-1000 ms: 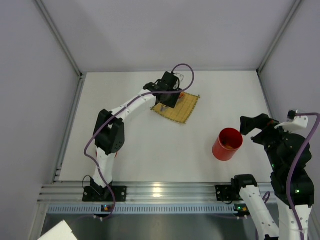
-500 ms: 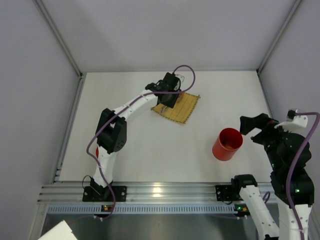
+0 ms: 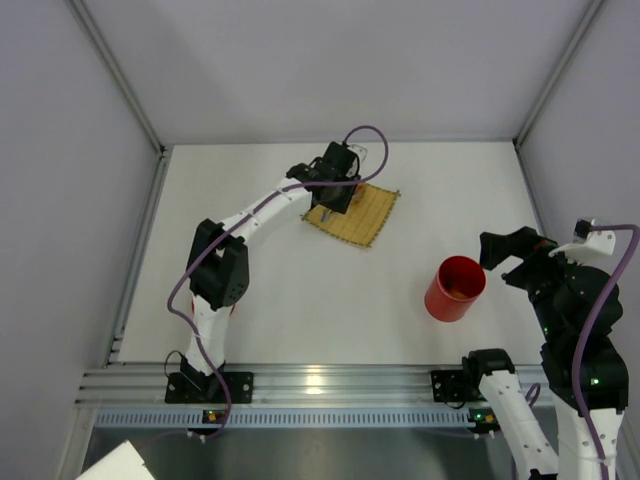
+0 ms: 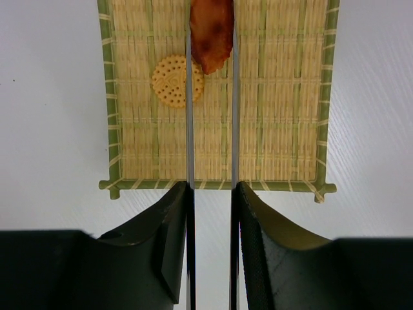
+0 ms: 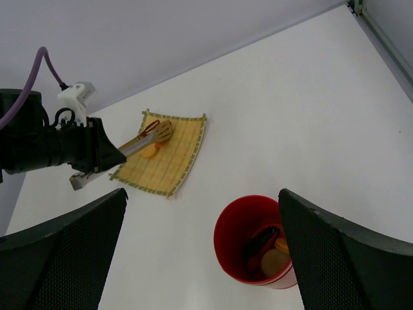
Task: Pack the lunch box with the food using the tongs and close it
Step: Pick up the fake food from the plate.
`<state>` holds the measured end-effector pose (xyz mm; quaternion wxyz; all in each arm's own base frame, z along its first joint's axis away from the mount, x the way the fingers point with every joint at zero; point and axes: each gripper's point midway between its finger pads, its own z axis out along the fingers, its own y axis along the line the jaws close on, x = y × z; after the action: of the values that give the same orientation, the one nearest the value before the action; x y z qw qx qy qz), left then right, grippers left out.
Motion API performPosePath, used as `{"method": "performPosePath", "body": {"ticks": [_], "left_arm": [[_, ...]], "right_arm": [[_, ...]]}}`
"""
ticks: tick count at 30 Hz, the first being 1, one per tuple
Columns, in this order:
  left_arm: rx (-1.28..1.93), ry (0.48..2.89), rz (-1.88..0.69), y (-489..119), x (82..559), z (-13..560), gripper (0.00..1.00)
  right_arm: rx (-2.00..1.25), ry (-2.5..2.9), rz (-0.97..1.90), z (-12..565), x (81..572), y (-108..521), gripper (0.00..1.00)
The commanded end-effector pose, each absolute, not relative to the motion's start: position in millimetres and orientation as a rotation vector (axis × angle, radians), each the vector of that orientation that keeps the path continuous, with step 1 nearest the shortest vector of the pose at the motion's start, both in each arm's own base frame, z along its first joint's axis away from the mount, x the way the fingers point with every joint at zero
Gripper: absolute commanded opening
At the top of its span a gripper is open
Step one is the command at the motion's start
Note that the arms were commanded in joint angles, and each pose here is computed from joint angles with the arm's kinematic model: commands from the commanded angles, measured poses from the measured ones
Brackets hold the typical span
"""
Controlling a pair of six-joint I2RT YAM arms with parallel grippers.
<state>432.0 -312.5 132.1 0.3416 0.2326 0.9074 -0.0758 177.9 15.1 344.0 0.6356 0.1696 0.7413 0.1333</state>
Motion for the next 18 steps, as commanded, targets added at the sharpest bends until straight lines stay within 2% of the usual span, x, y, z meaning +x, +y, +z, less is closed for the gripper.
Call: {"method": "performPosePath", "body": {"ticks": [1,10,18], "left_arm": [[0.532,2.251,-0.264,-310.4,428.3,195.9,0.24],[0.525,2.230,-0.312,-309.7,399.9,222.5,0.23],[0.607,2.150,-0.344,-329.1,346.6,254.2,0.24]], "right_arm": [[0.387,1.687,0.295,343.4,179.9,13.5,0.99],[0.386,1.692,0.309,340.6,182.2,15.9,0.99],[0.388,1.692,0.315,340.0,182.3,16.6,0.99]]}}
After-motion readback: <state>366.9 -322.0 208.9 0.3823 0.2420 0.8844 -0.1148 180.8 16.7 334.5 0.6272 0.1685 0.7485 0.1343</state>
